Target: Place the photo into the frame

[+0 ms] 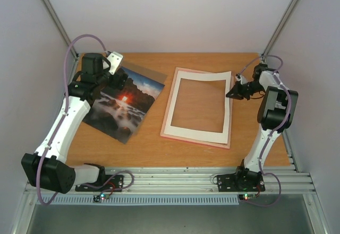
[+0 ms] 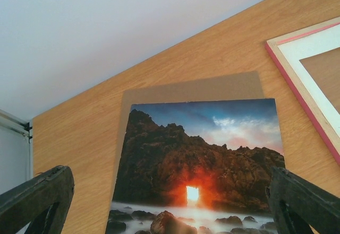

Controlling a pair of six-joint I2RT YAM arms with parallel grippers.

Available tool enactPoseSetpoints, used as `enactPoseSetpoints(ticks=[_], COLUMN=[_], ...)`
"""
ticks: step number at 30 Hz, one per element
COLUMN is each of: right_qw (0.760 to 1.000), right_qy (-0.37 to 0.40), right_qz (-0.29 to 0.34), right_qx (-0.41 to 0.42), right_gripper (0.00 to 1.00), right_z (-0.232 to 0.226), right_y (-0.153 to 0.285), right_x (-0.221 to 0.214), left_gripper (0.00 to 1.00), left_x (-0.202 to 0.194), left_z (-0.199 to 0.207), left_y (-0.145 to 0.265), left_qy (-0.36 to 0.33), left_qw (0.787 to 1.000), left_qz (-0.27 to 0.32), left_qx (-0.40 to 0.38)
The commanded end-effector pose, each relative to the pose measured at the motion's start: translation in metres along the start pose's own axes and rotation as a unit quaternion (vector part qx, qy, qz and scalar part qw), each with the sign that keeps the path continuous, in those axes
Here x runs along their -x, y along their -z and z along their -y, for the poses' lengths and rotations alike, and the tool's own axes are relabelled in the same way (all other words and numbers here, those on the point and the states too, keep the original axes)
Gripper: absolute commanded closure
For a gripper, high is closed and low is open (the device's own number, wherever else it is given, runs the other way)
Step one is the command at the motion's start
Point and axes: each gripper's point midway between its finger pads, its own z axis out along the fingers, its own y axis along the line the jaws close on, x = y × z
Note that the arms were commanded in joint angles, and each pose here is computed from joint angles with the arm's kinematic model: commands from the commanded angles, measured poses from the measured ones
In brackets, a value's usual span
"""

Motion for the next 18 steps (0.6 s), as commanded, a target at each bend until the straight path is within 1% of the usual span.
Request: enactPoseSetpoints(ticks=[1,4,6,10,14,16,18], right_qw=[1.000,1.000,0.999,0.998,0.996,0.995,0.994], right_qy=[0.010,0.010,0.013,0.020,0.029,0.035,0.041], right_qz=[0.018,0.018,0.020,0.024,0.028,0.028,0.027], right_qx=[-0.003,-0.013,-0.022,-0.051,-0.075,-0.085,-0.097], right_gripper=[0.99,0.94,0.88,0.68,0.52,0.47,0.45], right_z=[-0.012,-0.009,-0.008,-0.004,-0.003,-0.003,-0.002], right_y=[0.004,0.004,0.006,0.013,0.022,0.026,0.030], right_x=[0.003,0.002,0.003,0.005,0.005,0.004,0.003], left_gripper=[0.01,0.01,0.01,0.01,0.01,0.01,0.01], left_x=[0.011,0.010,0.010,0.009,0.007,0.006,0.006], left_z=[0.002,0.002,0.003,0.003,0.003,0.004,0.004], left_y=[-0.003,-0.004,-0.004,-0.004,-0.003,-0.003,-0.003], left_qy=[0.001,0.001,0.002,0.002,0.001,0.001,0.001], left_qw=[1.000,1.000,1.000,1.000,1.000,1.000,1.000], left_qz=[0.021,0.020,0.019,0.019,0.018,0.018,0.018], left_qx=[-0.002,-0.003,-0.004,-0.005,-0.005,-0.004,-0.003])
